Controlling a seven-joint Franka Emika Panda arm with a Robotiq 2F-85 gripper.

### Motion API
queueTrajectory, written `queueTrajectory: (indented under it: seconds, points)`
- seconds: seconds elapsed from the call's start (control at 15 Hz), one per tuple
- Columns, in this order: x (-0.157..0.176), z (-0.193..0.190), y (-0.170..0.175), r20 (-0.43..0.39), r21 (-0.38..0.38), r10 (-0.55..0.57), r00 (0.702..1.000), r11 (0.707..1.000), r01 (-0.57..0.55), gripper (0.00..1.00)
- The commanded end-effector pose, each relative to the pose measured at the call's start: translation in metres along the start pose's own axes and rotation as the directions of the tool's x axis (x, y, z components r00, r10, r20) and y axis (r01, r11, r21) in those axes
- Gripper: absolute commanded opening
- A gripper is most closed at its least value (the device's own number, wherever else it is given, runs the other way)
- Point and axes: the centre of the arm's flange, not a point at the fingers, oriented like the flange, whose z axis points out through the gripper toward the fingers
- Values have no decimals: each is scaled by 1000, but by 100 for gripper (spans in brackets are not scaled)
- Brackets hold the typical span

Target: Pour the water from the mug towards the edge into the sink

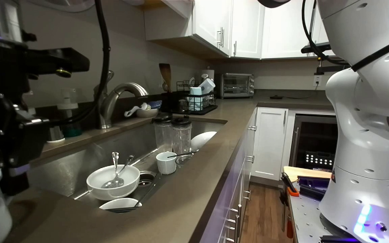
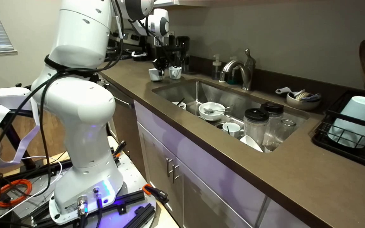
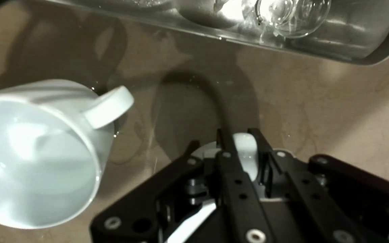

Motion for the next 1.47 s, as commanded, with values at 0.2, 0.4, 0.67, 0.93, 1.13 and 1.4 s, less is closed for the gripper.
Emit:
queueTrajectory:
  seconds: [0.2,0.4,0.67,0.93,1.13,1.4]
  points:
    - [19,7,-20,-48,37,-41,998,998,43,6]
    - [24,9,-26,-39,47,-41,998,998,43,33]
    - [31,13,-38,-25,68,-50,998,996,52,59]
    - [34,18,-26,-13,56,-53,998,997,54,60]
    - [32,19,-25,-11,56,-50,999,997,51,72]
    - [32,19,-25,-11,56,-50,999,997,51,72]
